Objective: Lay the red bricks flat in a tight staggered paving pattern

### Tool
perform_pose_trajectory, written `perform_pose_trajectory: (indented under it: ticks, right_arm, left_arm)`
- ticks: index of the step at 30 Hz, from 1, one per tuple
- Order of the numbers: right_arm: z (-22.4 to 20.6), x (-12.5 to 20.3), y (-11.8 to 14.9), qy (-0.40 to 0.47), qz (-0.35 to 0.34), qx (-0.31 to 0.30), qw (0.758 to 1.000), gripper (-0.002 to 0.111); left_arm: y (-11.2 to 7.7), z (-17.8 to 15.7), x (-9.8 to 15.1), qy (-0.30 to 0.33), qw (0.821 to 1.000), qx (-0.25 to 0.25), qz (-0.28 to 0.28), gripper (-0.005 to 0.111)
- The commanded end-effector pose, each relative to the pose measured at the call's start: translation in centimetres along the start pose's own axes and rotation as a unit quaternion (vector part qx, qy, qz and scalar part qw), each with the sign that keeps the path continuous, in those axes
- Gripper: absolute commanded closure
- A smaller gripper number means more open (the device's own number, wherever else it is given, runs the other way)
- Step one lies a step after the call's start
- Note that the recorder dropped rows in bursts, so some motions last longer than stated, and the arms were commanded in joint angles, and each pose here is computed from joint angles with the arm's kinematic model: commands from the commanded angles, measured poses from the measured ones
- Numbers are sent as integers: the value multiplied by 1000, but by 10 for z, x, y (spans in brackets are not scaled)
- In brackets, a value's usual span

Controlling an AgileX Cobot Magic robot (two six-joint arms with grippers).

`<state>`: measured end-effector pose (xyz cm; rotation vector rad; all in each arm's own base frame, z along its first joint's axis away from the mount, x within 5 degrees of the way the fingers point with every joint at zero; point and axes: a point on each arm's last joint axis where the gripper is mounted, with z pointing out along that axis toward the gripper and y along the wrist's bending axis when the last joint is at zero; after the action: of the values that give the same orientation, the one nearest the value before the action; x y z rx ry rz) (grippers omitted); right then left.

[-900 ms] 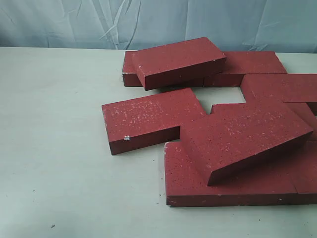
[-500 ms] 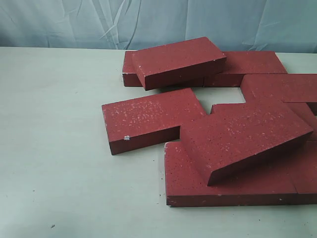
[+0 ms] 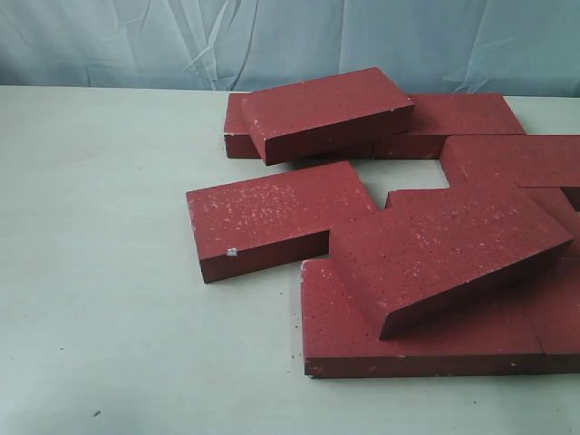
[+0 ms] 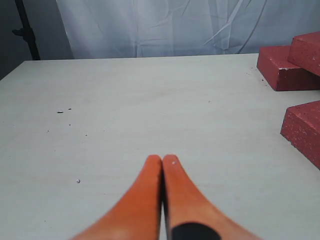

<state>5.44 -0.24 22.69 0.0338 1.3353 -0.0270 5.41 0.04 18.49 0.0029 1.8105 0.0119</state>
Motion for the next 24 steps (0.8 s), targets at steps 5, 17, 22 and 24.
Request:
perform_pose_trajectory:
  ticks: [5,17,22,24]
  right_arm:
    - [-1,-2,0,-11,0,2,1000,109]
    - [-1,-6,0,-36,0,3,999,109]
    - [-1,-10,0,-39,-2,3,999,109]
    - [-1,-18,0,-51,-3,3,999,109]
  left_arm:
    - [-1,0,0,-7,1000,5,-1,107]
    - [-1,0,0,-7,1000,5,-1,107]
    - [-1,0,0,-7,1000,5,-1,107]
    - [-1,0,0,-7,1000,5,-1,107]
